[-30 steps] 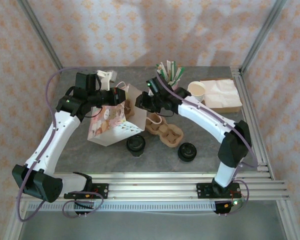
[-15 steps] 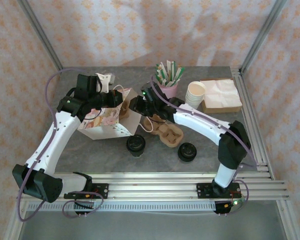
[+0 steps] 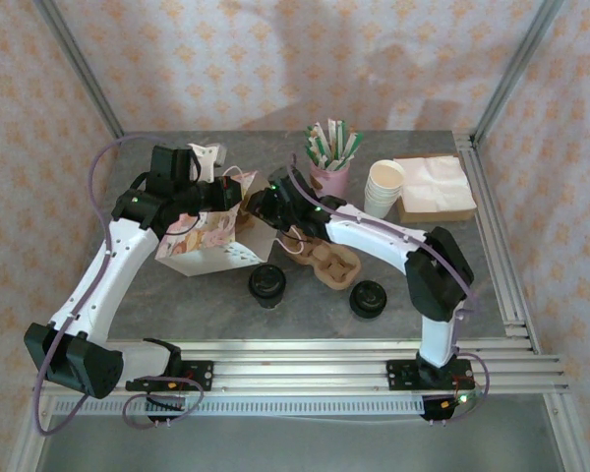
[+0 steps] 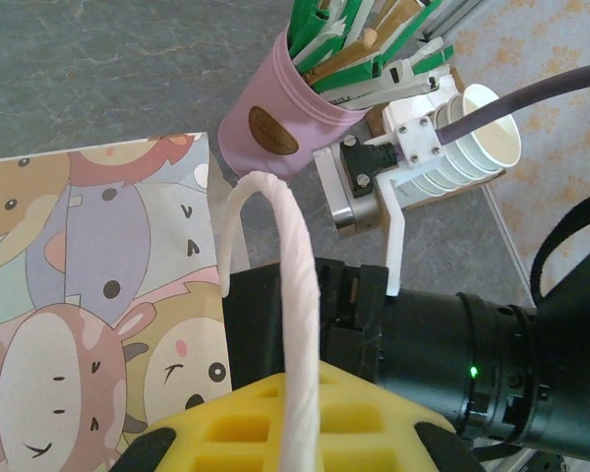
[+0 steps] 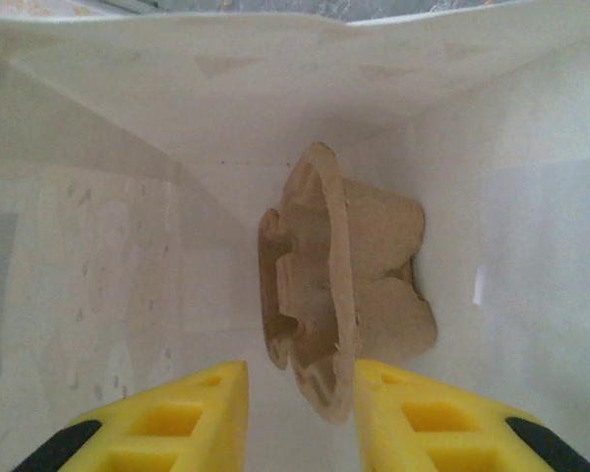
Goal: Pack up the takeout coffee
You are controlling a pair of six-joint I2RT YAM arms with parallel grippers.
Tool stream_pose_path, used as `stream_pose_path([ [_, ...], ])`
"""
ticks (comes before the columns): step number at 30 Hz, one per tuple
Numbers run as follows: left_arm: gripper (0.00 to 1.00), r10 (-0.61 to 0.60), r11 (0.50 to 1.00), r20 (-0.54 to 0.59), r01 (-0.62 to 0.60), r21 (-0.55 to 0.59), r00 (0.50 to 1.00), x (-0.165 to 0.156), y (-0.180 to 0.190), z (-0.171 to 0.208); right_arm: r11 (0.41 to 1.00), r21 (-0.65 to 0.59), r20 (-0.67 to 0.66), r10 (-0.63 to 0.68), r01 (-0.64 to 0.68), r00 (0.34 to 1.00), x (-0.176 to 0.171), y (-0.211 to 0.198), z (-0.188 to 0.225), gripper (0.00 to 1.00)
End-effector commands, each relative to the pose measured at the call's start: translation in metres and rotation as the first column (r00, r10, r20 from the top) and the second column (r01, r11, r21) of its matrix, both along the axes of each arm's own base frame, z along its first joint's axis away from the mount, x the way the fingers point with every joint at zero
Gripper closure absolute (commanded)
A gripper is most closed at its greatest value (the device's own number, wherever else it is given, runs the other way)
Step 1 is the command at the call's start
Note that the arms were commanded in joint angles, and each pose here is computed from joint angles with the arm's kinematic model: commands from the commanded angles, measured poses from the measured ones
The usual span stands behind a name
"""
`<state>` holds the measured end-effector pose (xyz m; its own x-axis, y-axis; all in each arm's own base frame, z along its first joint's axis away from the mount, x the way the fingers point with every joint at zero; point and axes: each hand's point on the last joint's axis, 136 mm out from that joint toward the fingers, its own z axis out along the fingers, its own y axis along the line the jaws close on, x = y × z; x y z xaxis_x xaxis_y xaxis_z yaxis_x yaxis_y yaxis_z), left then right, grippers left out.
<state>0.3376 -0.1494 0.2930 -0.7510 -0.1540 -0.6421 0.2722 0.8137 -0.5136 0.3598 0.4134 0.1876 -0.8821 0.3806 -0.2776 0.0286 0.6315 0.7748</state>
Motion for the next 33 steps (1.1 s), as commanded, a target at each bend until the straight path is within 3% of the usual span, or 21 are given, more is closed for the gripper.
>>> stream_pose_path([
  [1,0.94,-0.029,0.999,0.077,0.03,-0.011,0.997,-0.003,-0.004,0.021,0.998,0.038,0.0,-0.047,0.047,0.999,0.012,0.006,-0.007,0.67],
  [10,0.94,-0.025,1.0,0.087,0.026,-0.01,0.996,-0.003,-0.003,0.024,0.998,0.005,-0.019,-0.07,0.07,0.997,0.019,0.007,-0.028,0.68],
  [12,0.94,-0.025,1.0,0.084,0.027,-0.014,0.996,-0.002,-0.004,0.024,0.997,0.02,-0.015,-0.071,0.071,0.997,0.021,0.009,-0.029,0.71],
  [14,0.94,-0.028,0.999,0.088,0.03,-0.017,0.996,-0.001,-0.005,0.025,0.997,0.045,-0.012,-0.062,0.062,0.998,0.022,0.014,-0.027,0.82],
  [18,0.94,-0.016,1.0,0.087,0.016,-0.006,0.996,-0.001,-0.002,0.024,0.996,0.076,0.016,-0.054,0.052,0.998,0.024,0.018,-0.013,0.92],
  [26,0.94,0.074,0.995,0.1,-0.081,0.064,0.992,0.008,0.016,0.018,0.987,0.113,0.075,-0.125,0.116,0.989,0.017,-0.008,0.024,0.99],
  [33,0.94,0.082,0.992,0.106,-0.092,0.089,0.991,0.01,0.019,0.016,0.97,0.143,0.205,-0.225,0.198,0.953,0.007,-0.051,0.077,1.0],
])
